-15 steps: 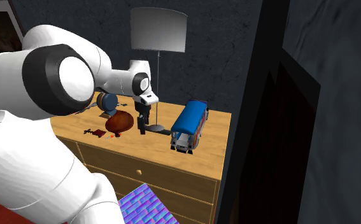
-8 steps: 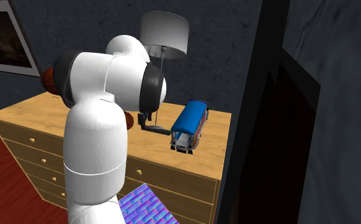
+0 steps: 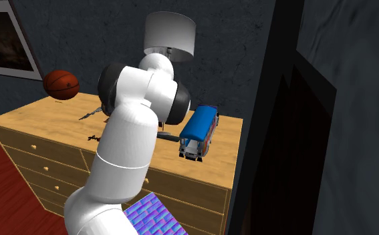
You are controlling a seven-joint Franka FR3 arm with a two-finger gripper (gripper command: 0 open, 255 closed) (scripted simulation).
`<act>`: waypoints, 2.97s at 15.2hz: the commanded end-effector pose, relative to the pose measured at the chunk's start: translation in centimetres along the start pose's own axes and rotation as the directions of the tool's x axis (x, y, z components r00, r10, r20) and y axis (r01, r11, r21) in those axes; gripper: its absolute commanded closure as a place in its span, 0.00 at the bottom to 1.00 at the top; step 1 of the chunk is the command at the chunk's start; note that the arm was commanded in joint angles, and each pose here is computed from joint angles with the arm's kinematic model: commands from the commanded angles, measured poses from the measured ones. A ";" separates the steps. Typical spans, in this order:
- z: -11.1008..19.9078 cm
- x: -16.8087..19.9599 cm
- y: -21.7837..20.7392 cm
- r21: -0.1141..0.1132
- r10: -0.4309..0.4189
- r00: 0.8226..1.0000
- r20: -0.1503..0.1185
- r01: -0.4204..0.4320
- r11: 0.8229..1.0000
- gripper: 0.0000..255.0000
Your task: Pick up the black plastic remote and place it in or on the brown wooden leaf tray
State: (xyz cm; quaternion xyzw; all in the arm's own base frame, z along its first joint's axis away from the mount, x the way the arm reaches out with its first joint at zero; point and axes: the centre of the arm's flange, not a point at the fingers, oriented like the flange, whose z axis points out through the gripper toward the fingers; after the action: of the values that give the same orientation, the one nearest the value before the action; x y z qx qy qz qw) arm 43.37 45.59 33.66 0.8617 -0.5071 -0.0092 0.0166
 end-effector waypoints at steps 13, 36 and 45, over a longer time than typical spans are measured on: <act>2.4 0.1 0.0 0.001 0.002 1.000 0.000 -0.002 1.000 1.00; -5.5 0.1 0.3 0.001 0.002 1.000 0.000 -0.002 1.000 1.00; -7.6 -5.2 0.9 0.001 0.002 1.000 0.000 -0.002 1.000 1.00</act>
State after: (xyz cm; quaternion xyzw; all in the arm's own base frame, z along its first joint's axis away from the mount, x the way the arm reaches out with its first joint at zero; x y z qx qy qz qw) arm 40.98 48.81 41.43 0.8615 -0.5074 -0.0091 0.0165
